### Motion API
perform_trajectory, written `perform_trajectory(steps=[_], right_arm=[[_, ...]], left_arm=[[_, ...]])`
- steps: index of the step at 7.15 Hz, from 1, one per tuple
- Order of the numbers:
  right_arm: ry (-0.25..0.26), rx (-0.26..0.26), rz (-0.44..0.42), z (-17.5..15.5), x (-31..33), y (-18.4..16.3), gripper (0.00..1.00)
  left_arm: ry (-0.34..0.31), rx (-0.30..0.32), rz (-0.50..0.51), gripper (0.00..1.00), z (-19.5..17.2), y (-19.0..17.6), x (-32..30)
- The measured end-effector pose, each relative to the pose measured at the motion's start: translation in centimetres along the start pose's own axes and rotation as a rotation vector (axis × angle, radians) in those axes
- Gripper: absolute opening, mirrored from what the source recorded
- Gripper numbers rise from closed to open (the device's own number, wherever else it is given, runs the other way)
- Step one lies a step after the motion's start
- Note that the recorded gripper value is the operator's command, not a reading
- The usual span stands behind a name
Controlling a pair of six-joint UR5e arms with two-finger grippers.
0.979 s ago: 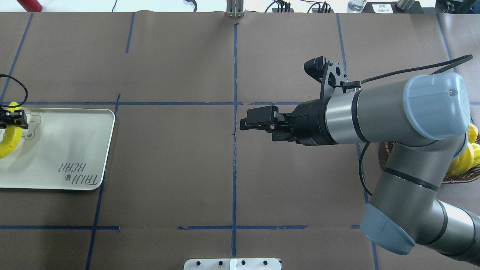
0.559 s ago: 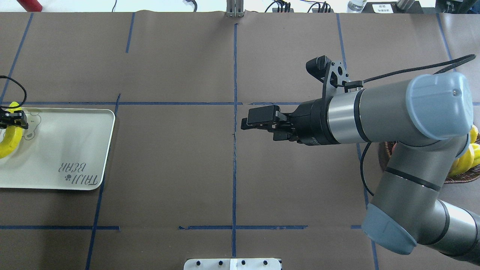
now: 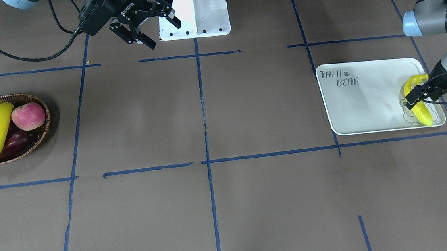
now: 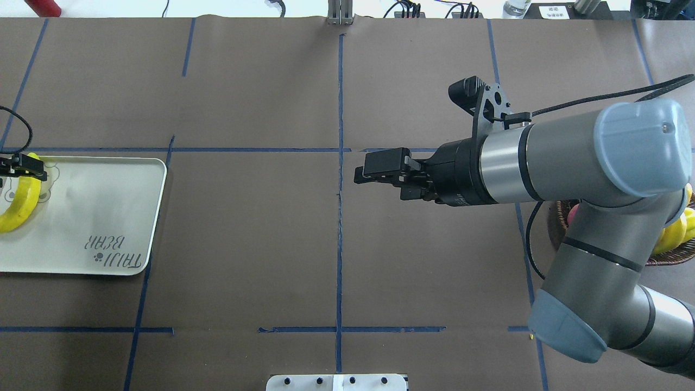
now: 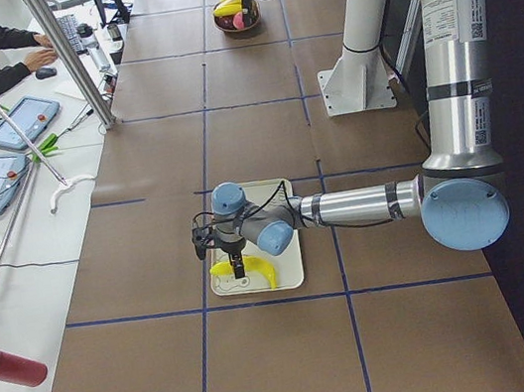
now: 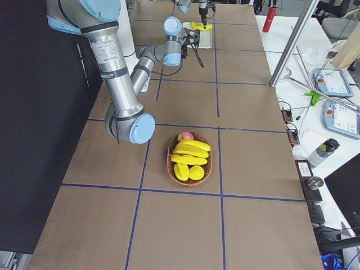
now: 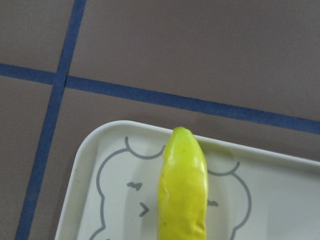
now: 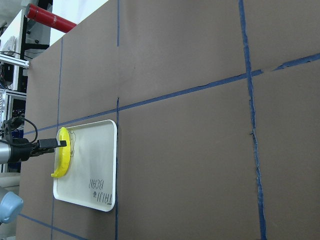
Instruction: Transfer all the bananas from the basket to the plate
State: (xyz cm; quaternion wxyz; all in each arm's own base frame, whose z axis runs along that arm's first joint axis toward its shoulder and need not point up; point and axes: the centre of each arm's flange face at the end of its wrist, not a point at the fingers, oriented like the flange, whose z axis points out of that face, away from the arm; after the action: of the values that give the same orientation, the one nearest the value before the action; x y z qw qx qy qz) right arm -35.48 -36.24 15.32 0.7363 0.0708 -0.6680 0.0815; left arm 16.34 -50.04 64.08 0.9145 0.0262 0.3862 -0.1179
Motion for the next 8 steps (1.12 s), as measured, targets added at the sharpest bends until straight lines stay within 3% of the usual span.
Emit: perform_trajectory(steps=[1,3,5,8], right_arm=[[0.03,-0.002,0.013,-1.1,1.8,-1.3,1.0],[0.117,-0.001,0.016,-4.8,7.4,-4.9,1.0],[0.257,0.009,-0.03,-7.3,14.7,-6.4,1.0],[0.451,0.006,-0.138,-11.8,23.8,-7.9,1.0]], left_arm=[[0.048,-0.008,-0.022,0.99,-2.9,-0.9,0.7],[0.082,-0.03,-0.046,0.99,-9.3,-1.3,5.6],[0.089,-0.033,-0.044,0.99,-15.1,-1.3,12.4],[0.112,-0.048,-0.053,0.99,-17.0,0.3,17.1]])
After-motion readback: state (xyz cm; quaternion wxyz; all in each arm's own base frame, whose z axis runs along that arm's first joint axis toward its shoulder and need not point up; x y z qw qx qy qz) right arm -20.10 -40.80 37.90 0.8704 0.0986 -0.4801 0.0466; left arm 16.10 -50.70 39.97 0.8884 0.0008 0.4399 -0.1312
